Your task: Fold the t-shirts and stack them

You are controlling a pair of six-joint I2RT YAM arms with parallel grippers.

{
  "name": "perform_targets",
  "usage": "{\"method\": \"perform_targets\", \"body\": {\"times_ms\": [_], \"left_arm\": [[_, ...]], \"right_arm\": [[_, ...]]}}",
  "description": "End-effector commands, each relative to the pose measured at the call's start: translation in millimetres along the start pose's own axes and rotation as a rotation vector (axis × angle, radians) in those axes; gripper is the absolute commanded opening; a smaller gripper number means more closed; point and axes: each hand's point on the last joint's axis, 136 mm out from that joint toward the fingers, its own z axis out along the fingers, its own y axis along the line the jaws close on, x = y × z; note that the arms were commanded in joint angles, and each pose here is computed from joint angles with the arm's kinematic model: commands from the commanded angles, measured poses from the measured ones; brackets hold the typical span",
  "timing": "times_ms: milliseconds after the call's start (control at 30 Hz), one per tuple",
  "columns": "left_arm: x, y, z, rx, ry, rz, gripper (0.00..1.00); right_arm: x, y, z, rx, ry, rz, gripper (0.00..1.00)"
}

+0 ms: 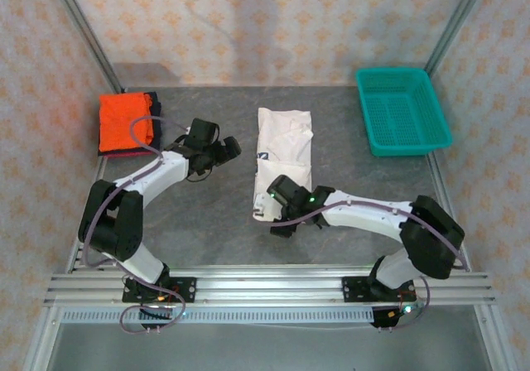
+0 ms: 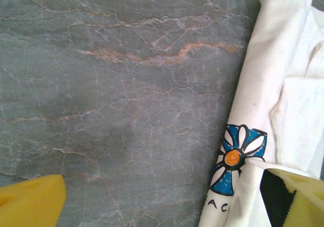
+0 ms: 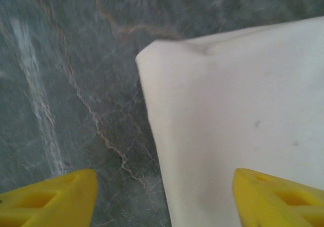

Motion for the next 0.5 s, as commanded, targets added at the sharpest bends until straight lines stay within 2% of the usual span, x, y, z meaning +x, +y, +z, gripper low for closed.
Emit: {"method": "perform_targets", "body": {"times_ms": [0, 167, 400, 467], "left_arm": [[4, 2, -5, 0.013, -0.003, -0.010, 1.00], [5, 3, -5, 0.014, -0.002, -0.014, 1.00], [7, 5, -5, 0.011, -0.001, -0.015, 1.00], [7, 5, -5, 0.012, 0.001, -0.015, 1.00]], "right_arm": [[18, -6, 12, 0.051, 0.081, -0.060, 0.63], [17, -17, 20, 0.111, 0.084, -0.070, 0.53], [21, -19, 33, 0.108, 0.108, -0.074, 0.52], [21, -18, 35, 0.099, 0.111, -0.074, 0.56]]}}
